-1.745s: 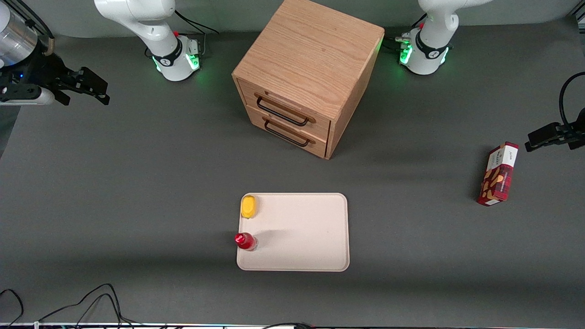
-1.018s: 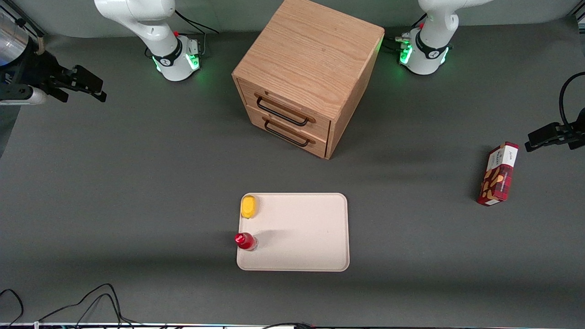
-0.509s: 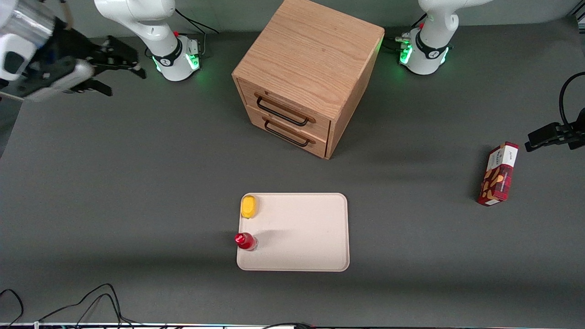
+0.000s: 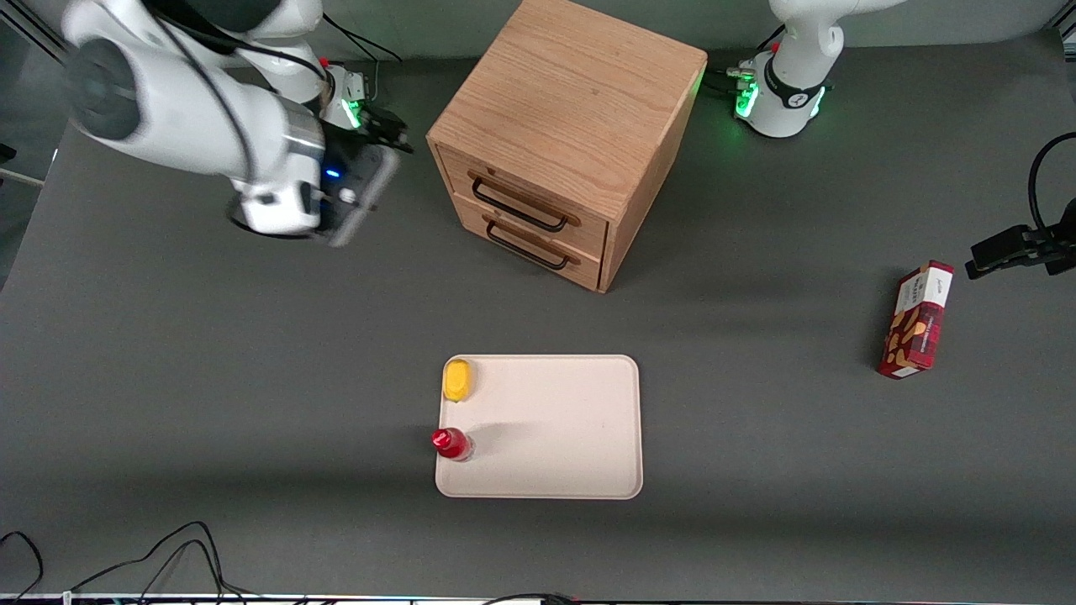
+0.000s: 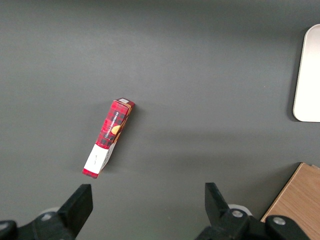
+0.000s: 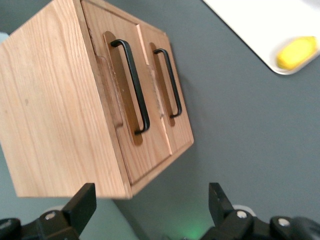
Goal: Open upper drawer
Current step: 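Move the right gripper toward the upper drawer's black handle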
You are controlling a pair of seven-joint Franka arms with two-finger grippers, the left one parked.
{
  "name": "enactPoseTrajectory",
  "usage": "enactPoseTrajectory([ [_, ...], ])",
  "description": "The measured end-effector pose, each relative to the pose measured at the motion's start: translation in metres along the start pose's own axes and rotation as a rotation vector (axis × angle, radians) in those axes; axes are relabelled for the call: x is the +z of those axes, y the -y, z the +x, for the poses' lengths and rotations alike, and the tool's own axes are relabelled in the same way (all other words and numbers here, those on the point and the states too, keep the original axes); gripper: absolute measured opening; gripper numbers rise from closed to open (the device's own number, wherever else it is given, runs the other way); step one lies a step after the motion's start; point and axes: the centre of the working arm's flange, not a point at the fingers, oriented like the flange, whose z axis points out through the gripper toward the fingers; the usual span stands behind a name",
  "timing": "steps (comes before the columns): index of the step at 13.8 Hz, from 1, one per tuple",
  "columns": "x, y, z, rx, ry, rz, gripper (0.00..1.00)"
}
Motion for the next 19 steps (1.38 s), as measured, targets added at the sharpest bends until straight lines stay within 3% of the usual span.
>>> enactPoseTrajectory([
  [2, 0.043, 0.004, 0.029, -0.049, 0.033, 0.023, 1.0],
  [8, 0.134, -0.012, 0.061, -0.05, 0.019, 0.073, 1.0],
  [14, 0.167, -0.005, 0.062, -0.063, 0.02, 0.053, 1.0],
  [19, 0.175, -0.014, 0.067, -0.066, -0.009, 0.021, 1.0],
])
